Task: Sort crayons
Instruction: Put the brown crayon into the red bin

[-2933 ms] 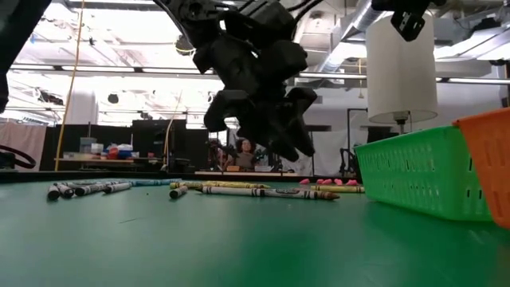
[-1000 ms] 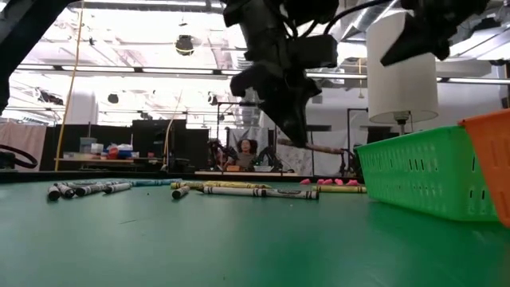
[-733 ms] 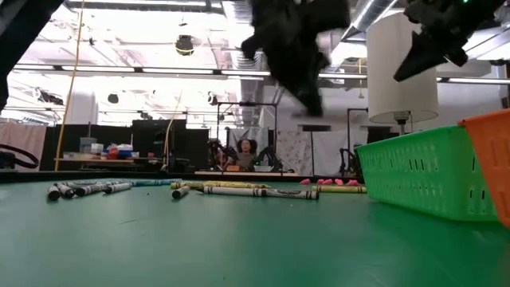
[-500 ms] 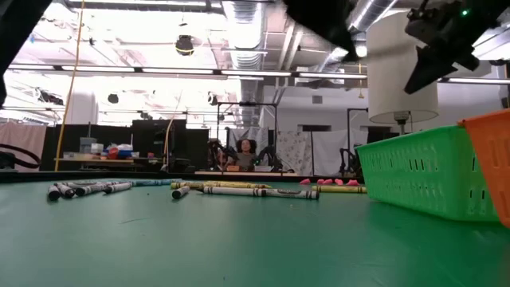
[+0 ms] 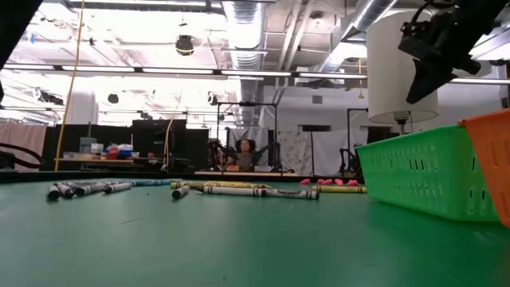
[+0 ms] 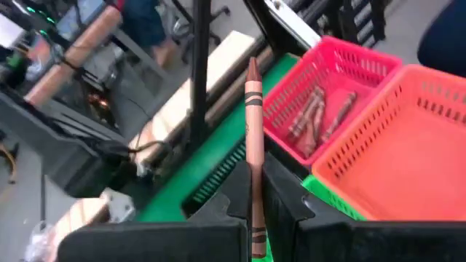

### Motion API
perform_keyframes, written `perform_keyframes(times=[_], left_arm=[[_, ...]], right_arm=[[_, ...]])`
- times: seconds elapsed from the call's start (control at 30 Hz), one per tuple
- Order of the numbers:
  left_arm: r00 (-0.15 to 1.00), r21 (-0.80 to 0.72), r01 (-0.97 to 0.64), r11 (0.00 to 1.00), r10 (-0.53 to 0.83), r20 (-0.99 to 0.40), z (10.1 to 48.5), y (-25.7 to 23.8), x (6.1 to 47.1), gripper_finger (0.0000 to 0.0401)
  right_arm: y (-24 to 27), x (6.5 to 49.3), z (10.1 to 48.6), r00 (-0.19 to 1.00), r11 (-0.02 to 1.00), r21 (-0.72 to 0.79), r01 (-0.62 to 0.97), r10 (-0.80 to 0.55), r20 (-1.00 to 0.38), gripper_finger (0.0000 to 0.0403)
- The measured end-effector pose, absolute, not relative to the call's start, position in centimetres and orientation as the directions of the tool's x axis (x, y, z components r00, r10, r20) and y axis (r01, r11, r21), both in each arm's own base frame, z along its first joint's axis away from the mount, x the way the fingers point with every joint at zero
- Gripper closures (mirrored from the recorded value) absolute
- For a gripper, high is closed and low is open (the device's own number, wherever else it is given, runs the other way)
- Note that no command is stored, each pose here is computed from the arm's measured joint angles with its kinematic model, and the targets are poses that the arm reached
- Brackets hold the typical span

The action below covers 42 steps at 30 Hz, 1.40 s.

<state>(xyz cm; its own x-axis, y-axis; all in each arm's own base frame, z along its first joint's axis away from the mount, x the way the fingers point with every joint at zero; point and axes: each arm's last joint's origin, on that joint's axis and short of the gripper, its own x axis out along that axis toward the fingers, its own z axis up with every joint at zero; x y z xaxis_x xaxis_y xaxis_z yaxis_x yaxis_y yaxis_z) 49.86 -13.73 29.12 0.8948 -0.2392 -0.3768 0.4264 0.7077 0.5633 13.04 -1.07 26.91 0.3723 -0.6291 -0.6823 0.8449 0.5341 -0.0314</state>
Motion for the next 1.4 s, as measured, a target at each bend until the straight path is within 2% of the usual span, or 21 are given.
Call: perform_keyframes(times=[0.17, 0.37, 0.53, 0.63, 0.83, 1.13, 1.4], left_arm=[[0.936, 0.614, 0.353, 0.706, -0.27, -0.228, 26.9, -14.4, 52.1, 0.0399], [0.931, 0.613, 0.365, 0.701, -0.292, -0.221, 22.1, -15.0, 54.0, 0.0399], [0.932, 0.622, 0.343, 0.704, -0.336, -0.134, 20.6, -15.5, 55.4, 0.0399], [0.913, 0.615, 0.393, 0.683, -0.372, -0.171, 19.6, -15.8, 55.6, 0.0399], [0.868, 0.632, 0.437, 0.639, -0.484, -0.112, 19.5, -16.2, 55.7, 0.0399], [0.827, 0.711, 0.439, 0.55, -0.556, -0.08, 20.4, -17.0, 55.7, 0.0399], [0.801, 0.702, 0.445, 0.556, -0.598, -0.035, 19.1, -17.4, 57.1, 0.0399]], right_arm=[[-1.1, 12.8, 26.8, 0.358, 0.54, -0.052, 0.84, -0.625, -0.694, 0.0403], [-1.0, 12.2, 26.9, 0.37, 0.572, -0.043, 0.819, -0.585, -0.722, 0.0403], [-1.0, 12.0, 27.1, 0.38, 0.574, -0.034, 0.818, -0.585, -0.717, 0.0403], [-1.0, 11.9, 27.1, 0.382, 0.573, -0.032, 0.819, -0.585, -0.716, 0.0403], [-1.0, 11.9, 27.1, 0.382, 0.573, -0.031, 0.819, -0.585, -0.715, 0.0403], [-1.0, 11.9, 27.1, 0.385, 0.573, -0.029, 0.819, -0.585, -0.714, 0.0403], [-1.1, 12.0, 27.2, 0.386, 0.569, -0.025, 0.822, -0.589, -0.71, 0.0403]])
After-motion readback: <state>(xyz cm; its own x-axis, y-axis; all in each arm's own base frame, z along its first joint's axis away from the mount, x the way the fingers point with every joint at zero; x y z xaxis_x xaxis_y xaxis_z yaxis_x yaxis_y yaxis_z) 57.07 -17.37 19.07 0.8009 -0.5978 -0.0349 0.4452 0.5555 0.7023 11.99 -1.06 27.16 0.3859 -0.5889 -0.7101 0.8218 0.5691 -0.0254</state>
